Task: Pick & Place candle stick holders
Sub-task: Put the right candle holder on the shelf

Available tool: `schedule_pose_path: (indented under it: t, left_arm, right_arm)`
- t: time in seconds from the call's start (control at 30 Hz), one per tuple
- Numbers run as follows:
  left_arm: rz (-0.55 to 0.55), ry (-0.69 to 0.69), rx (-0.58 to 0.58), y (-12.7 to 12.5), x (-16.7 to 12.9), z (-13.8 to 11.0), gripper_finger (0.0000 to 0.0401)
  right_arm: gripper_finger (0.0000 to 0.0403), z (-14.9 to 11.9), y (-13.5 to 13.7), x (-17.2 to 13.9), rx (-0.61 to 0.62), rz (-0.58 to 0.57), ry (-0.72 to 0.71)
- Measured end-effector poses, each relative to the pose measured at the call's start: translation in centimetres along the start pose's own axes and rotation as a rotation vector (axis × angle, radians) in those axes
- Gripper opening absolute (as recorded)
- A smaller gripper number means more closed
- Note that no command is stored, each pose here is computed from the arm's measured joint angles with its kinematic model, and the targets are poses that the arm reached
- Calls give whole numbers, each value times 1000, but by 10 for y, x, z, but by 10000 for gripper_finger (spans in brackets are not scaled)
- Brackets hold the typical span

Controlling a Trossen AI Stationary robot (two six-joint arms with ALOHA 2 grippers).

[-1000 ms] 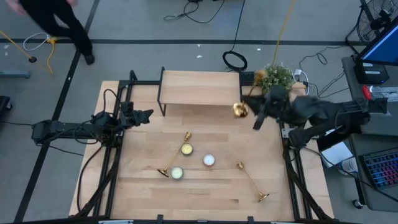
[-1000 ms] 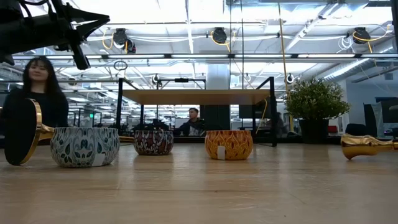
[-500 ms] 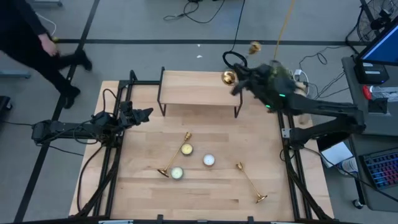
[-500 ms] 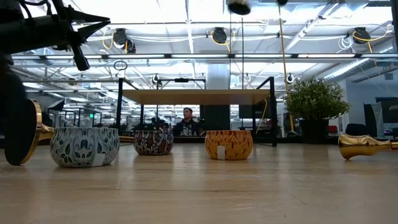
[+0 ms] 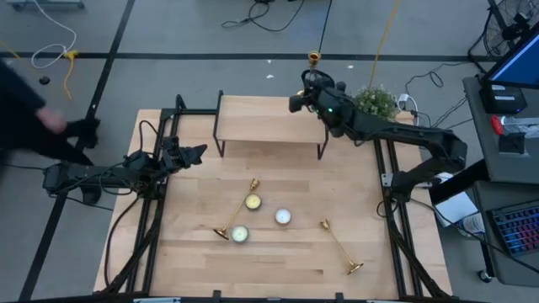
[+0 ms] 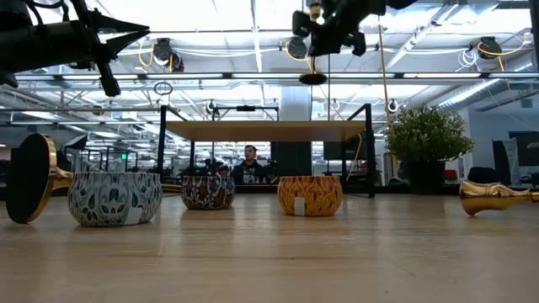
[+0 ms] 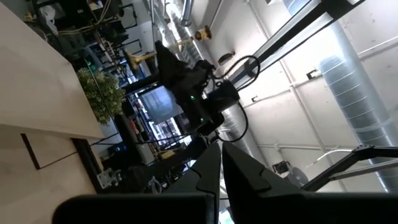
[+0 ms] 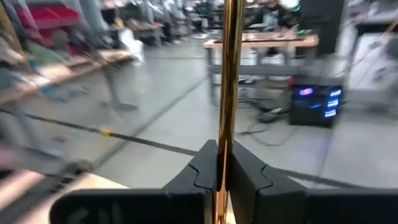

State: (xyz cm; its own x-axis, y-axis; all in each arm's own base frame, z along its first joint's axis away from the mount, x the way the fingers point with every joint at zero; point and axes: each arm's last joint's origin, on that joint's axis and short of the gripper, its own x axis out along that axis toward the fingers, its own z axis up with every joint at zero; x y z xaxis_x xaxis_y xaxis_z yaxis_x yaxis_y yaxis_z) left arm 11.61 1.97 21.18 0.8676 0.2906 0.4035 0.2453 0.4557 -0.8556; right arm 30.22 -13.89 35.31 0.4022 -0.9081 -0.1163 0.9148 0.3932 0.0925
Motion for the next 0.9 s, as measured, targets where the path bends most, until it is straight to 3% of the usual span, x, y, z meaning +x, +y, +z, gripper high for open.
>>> schedule_pose_path:
  t: [0.17,0.33,0.53,0.9]
  left_arm:
    - [0,1,0,0,0,0,21]
    - [1,1,-2,0,0,0,21]
    - [1,1,-8,0,0,0,21]
    - [49,25,25,5,0,-2,21]
  right_arm:
    - [11,-7,-2,12,-95,-178,23]
    - [11,-12,-8,22,27,-273,1]
    - [11,-17,-15,37,131,-336,-26]
    - [11,-55,-3,65,44,-306,48]
